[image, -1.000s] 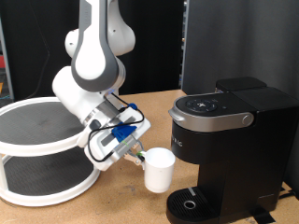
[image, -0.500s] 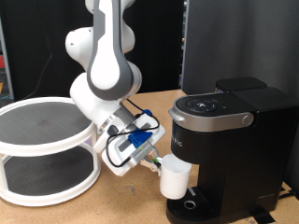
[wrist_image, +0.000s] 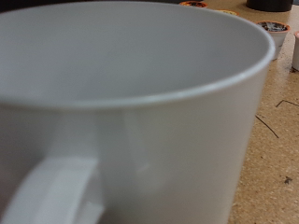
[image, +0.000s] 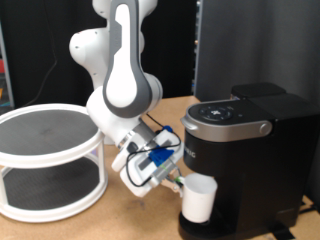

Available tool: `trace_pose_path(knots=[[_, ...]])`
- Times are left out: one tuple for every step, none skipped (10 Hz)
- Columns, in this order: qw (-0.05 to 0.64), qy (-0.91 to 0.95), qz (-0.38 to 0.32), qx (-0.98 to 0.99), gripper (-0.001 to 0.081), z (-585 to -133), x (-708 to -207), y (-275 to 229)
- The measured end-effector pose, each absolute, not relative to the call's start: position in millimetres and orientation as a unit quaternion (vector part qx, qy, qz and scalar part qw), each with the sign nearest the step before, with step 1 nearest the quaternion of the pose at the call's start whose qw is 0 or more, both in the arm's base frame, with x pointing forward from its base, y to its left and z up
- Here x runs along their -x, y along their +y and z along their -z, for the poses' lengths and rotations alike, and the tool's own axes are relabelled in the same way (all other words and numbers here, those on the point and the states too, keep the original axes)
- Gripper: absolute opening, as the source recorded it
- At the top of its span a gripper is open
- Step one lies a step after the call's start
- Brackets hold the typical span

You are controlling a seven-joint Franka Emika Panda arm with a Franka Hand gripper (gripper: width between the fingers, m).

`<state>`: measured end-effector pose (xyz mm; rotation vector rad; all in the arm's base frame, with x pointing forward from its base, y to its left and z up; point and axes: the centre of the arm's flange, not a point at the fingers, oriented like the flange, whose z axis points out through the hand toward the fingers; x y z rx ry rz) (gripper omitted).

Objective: Make a cup of coffee with the keurig machine

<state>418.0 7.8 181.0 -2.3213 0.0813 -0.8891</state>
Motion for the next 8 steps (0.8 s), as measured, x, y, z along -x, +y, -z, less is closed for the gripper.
trace_pose_path(knots=[[0.323,0.028,0.338,0.884,0.0068,-180,-418,12],[0.323,0.025,0.337,0.884,0.0068,-178,-418,15],[0.323,0.021,0.335,0.885,0.0068,-176,-417,17],[0.32,0.019,0.333,0.887,0.0068,-172,-416,17],[0.317,0.018,0.333,0.888,0.0068,-168,-414,18],[0.314,0.018,0.334,0.889,0.0068,-165,-413,18],[0.312,0.019,0.336,0.889,0.0068,-161,-412,19],[0.313,0.021,0.339,0.887,0.0068,-159,-411,21]])
